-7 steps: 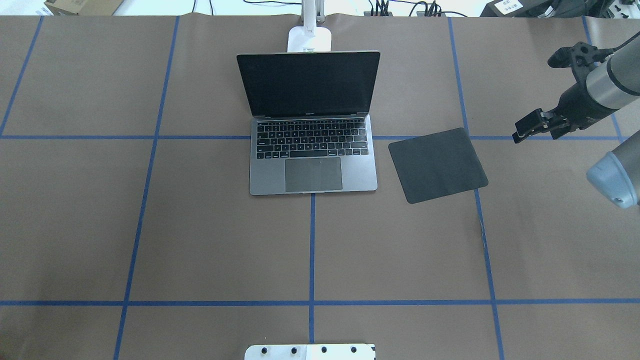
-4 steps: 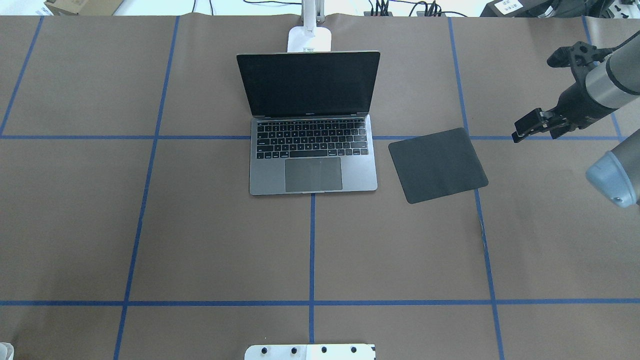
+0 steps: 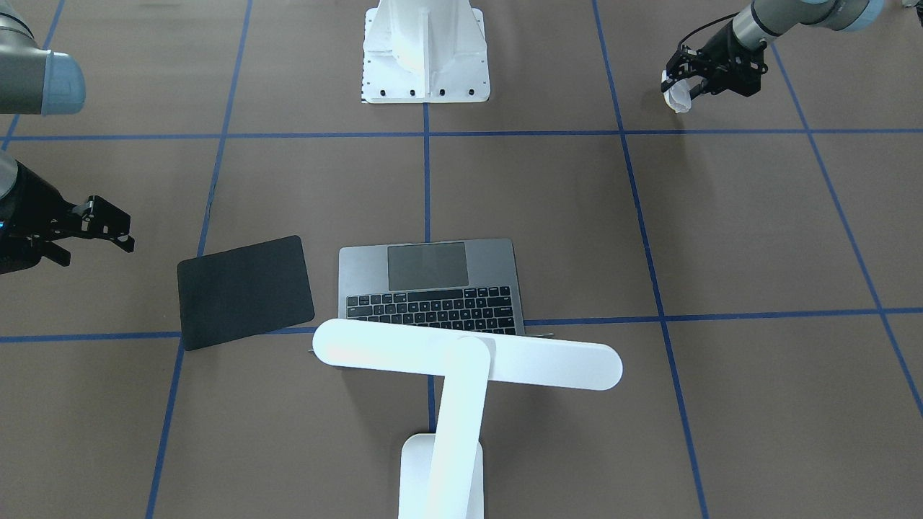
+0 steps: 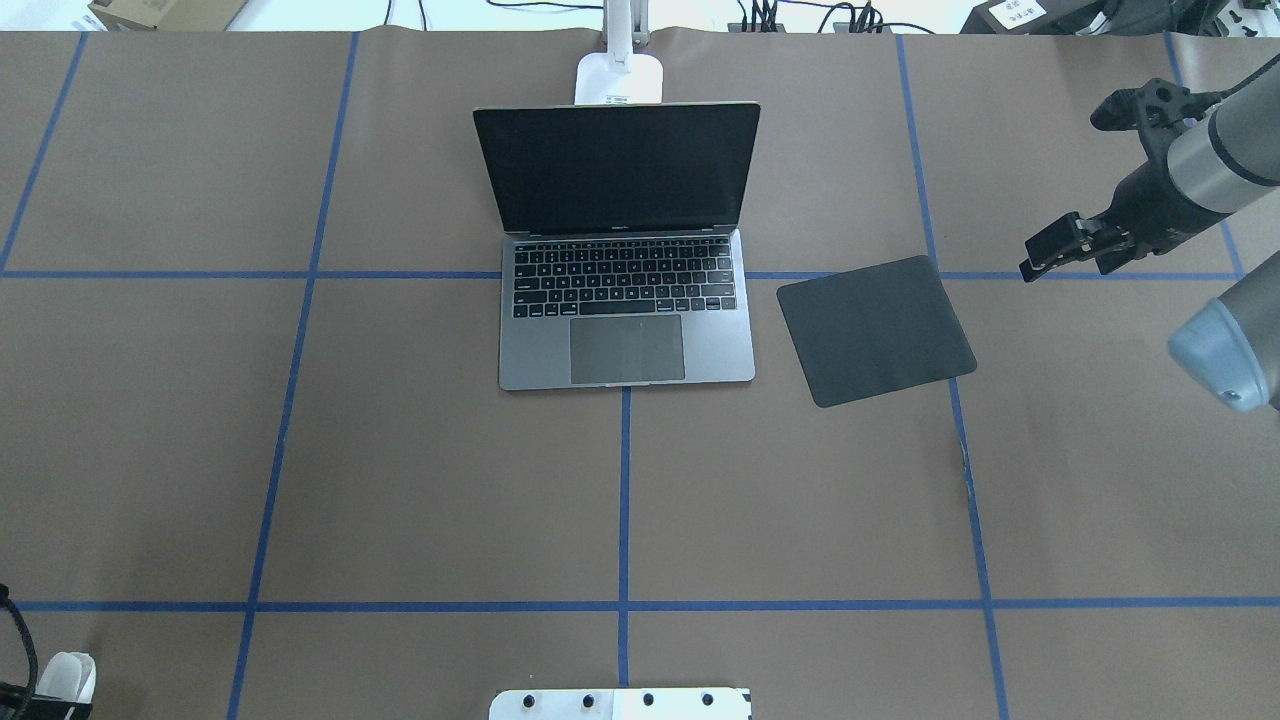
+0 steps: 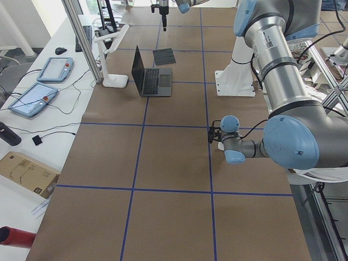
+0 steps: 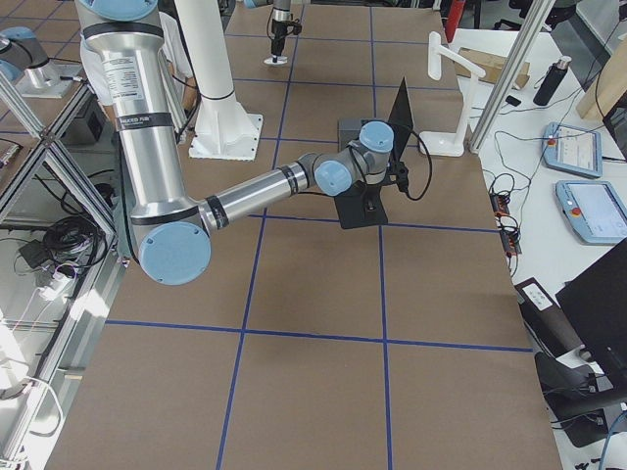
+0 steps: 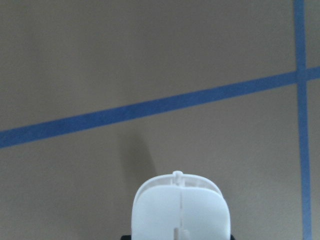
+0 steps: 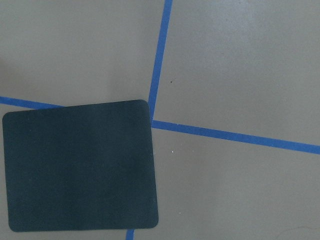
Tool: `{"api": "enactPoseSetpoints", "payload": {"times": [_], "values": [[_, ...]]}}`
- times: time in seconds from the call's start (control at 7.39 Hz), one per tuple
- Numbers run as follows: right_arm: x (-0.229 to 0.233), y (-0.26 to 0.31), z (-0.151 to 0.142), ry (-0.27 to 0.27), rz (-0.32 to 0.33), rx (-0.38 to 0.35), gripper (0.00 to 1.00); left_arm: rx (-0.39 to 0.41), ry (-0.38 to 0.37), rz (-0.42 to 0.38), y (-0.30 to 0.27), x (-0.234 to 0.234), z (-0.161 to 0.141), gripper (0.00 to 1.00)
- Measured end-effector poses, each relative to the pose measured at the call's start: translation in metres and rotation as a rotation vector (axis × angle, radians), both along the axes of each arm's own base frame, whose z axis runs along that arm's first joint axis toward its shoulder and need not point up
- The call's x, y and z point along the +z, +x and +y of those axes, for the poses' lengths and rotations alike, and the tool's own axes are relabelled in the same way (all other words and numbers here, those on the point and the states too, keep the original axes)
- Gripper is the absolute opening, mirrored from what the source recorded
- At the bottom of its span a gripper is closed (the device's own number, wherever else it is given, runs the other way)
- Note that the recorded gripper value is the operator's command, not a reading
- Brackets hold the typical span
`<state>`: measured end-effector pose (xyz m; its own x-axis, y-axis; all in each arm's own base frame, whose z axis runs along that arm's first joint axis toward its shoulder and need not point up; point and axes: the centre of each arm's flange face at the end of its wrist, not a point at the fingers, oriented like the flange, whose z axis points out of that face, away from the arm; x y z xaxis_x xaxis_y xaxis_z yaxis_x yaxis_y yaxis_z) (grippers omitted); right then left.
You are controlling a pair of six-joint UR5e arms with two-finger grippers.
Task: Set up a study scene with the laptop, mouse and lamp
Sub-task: 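Carry the white mouse with the left gripper over the black mouse pad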
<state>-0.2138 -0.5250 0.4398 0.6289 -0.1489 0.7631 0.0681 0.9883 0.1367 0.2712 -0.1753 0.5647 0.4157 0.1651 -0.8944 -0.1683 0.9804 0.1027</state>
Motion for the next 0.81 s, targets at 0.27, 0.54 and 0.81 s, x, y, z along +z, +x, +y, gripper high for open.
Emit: {"api": "enactPoseSetpoints", "payload": {"times": [0.27,0.54,0.81], "values": [[0.004,-0.002,-0.003,0.000,0.000,-0.001,0.99,-0.042,-0.001,0.053,0.025,-0.038,-0.032,0.36],[0.021,-0.005,-0.009,0.007,-0.004,-0.001,0.99,-0.074,-0.004,0.068,0.058,-0.089,-0.071,0.36],[0.034,-0.008,-0.013,0.011,-0.006,-0.001,0.99,-0.098,-0.002,0.066,0.115,-0.157,-0.111,0.36]]}}
